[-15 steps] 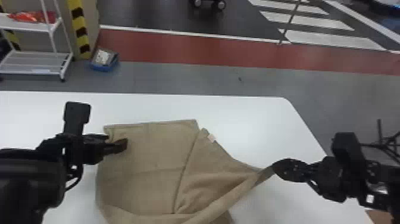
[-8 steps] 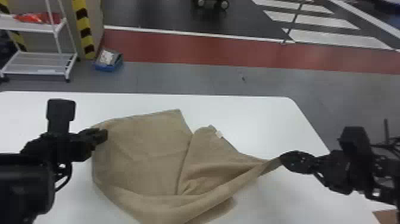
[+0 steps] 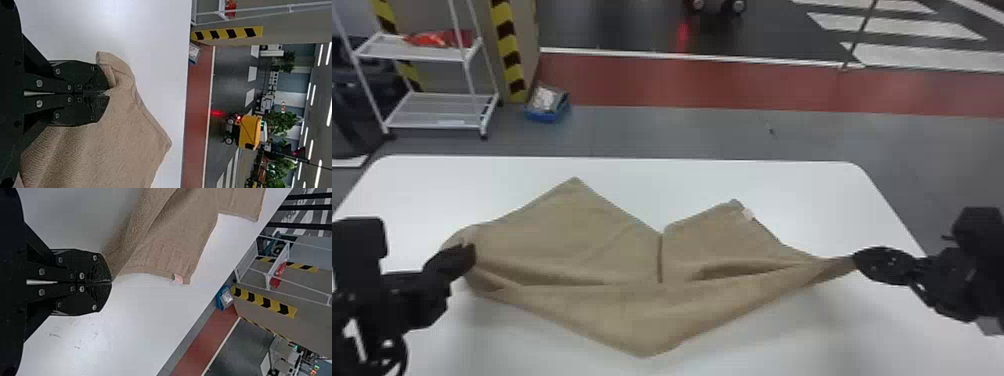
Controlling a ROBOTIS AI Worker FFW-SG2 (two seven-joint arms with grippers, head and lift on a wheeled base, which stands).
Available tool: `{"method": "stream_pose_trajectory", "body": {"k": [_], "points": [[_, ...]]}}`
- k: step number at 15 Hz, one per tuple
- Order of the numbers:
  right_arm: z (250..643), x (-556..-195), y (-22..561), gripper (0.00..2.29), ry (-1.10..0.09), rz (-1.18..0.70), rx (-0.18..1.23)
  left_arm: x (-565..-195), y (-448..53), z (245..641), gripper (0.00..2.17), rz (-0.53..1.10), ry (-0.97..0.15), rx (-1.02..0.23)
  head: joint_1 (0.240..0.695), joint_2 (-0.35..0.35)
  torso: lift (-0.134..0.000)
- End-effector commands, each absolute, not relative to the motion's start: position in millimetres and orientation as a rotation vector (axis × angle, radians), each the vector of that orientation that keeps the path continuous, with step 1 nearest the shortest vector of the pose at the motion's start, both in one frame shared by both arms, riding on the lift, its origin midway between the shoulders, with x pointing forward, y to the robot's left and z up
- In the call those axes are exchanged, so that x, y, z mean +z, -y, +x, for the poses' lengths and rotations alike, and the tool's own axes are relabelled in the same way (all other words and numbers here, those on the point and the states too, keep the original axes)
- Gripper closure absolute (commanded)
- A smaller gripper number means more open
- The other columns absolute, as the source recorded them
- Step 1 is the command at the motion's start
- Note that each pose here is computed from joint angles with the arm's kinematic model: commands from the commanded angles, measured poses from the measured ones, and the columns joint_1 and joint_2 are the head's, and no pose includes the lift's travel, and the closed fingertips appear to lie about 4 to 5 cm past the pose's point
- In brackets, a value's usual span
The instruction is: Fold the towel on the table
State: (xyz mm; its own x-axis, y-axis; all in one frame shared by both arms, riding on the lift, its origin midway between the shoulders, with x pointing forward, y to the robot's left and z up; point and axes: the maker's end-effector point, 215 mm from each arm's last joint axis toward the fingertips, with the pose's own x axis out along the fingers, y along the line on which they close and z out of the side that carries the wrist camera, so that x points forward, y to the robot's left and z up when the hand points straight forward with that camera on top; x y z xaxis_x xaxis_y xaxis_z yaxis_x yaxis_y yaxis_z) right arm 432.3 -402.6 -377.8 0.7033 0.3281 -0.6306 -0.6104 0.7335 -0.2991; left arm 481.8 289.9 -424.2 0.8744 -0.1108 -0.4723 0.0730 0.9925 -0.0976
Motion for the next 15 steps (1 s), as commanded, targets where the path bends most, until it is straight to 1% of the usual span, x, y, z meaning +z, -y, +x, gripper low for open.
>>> {"method": "stream_pose_trajectory", "body": {"k": [1, 3, 4, 5, 6, 7, 10, 12, 13, 14, 15], "points": [[430, -387, 415, 1.68, -0.61, -0.532, 0.529, -422, -287, 451, 2.14, -0.084, -0.482, -0.096, 0.695, -0.133, -0.119], [425, -399, 424, 1.68, -0.639, -0.534, 0.515, -414, -290, 429, 2.1, -0.084, -0.457, -0.069, 0.695, -0.146, -0.119], [423, -403, 424, 1.68, -0.637, -0.543, 0.523, -408, -293, 422, 2.0, -0.065, -0.437, -0.048, 0.695, -0.16, -0.119], [421, -408, 425, 1.68, -0.64, -0.545, 0.529, -402, -293, 416, 1.62, -0.052, -0.414, -0.047, 0.695, -0.164, -0.119], [419, -411, 425, 1.68, -0.643, -0.545, 0.538, -401, -294, 411, 0.54, -0.047, -0.407, -0.046, 0.695, -0.167, -0.119], [418, -413, 423, 1.68, -0.642, -0.546, 0.548, -404, -296, 409, 0.0, -0.046, -0.415, -0.041, 0.695, -0.17, -0.119], [417, -413, 420, 1.68, -0.636, -0.553, 0.557, -406, -317, 404, 0.03, -0.031, -0.424, -0.006, 0.695, -0.168, -0.119], [416, -412, 419, 1.68, -0.631, -0.561, 0.562, -410, -337, 397, 0.03, -0.022, -0.439, 0.023, 0.695, -0.155, -0.119], [416, -412, 420, 1.68, -0.632, -0.56, 0.561, -414, -344, 391, 0.03, -0.008, -0.453, 0.029, 0.695, -0.136, -0.119], [416, -412, 420, 1.68, -0.632, -0.561, 0.561, -418, -347, 386, 0.03, 0.03, -0.471, 0.008, 0.695, -0.126, -0.119], [416, -412, 421, 1.68, -0.632, -0.561, 0.56, -424, -343, 380, 0.04, 0.089, -0.502, -0.06, 0.695, -0.119, -0.119]]}}
